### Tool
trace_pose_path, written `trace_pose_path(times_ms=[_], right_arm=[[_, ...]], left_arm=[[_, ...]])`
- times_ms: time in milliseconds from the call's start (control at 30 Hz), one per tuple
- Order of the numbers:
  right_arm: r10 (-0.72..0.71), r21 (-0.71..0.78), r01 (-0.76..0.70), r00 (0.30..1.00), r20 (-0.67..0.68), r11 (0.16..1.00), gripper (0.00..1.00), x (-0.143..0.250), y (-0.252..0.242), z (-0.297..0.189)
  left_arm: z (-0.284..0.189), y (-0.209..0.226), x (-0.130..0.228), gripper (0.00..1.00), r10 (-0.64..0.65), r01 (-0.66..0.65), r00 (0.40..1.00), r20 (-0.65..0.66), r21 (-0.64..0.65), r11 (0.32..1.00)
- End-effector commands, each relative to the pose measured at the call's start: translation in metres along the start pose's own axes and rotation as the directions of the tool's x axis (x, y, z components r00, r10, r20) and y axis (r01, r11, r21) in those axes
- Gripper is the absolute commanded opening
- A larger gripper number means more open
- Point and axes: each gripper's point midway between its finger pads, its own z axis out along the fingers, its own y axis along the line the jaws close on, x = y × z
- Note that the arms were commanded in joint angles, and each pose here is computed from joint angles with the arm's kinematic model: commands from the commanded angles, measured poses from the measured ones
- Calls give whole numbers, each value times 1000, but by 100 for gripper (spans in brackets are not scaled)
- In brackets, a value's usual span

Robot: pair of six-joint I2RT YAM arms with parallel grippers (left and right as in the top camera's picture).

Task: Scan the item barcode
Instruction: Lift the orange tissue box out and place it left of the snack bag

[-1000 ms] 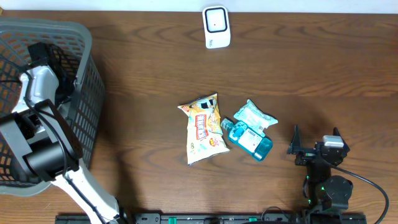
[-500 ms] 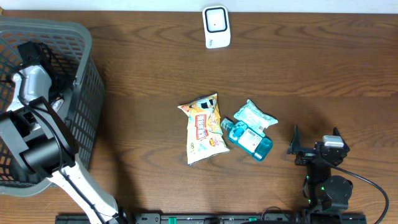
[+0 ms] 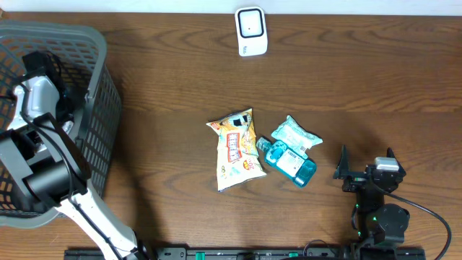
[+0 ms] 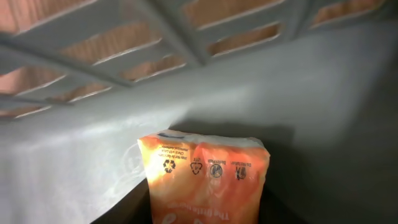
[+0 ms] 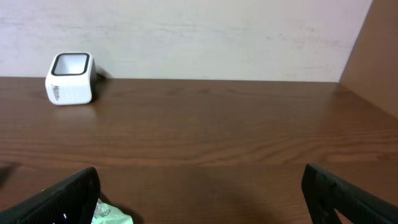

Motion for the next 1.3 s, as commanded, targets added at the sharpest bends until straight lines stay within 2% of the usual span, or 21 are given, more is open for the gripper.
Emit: trace_pose_path(times_ms=[0,233,400,533,633,700,767,867,1000,1067,1133,1267], right_arm=[[-8,3,8,1000,-4,1000,99,1,-1,0],[-7,3,7,1000,-4,1000,99,1,-1,0],[-7,3,7,1000,-4,1000,99,1,-1,0],[-7,3,7,1000,-4,1000,99,1,-1,0],[-8,3,8,1000,-4,1000,99,1,-1,0],[-7,3,7,1000,-4,1000,99,1,-1,0],[-7,3,7,1000,-4,1000,99,1,-1,0],[-7,3,7,1000,-4,1000,99,1,-1,0],[-8,3,8,1000,-4,1000,99,1,-1,0],[-7,3,7,1000,-4,1000,99,1,-1,0],[-8,3,8,1000,-4,1000,99,1,-1,0],[-7,3,7,1000,-4,1000,99,1,-1,0]], left_arm=[[14,16,31,41,52,-56,992,-111,-30,998],[-47,27,1,41,-1,1,1000,-6,45,999],[-119,48,-24,41,-90,72,989,116,148,986],[-184,71,-40,41,-202,140,955,218,268,953],[-235,83,-41,41,-263,142,930,259,406,903],[-270,88,-35,41,-292,123,920,262,515,848],[-308,91,-23,41,-317,97,918,239,640,762],[-367,86,8,41,-296,41,943,154,827,561],[-420,72,55,41,-142,-71,982,127,935,347],[-435,66,77,41,-66,-106,989,131,952,288],[-443,59,95,41,2,-150,988,155,954,261],[-455,40,135,42,159,-264,959,236,946,187]])
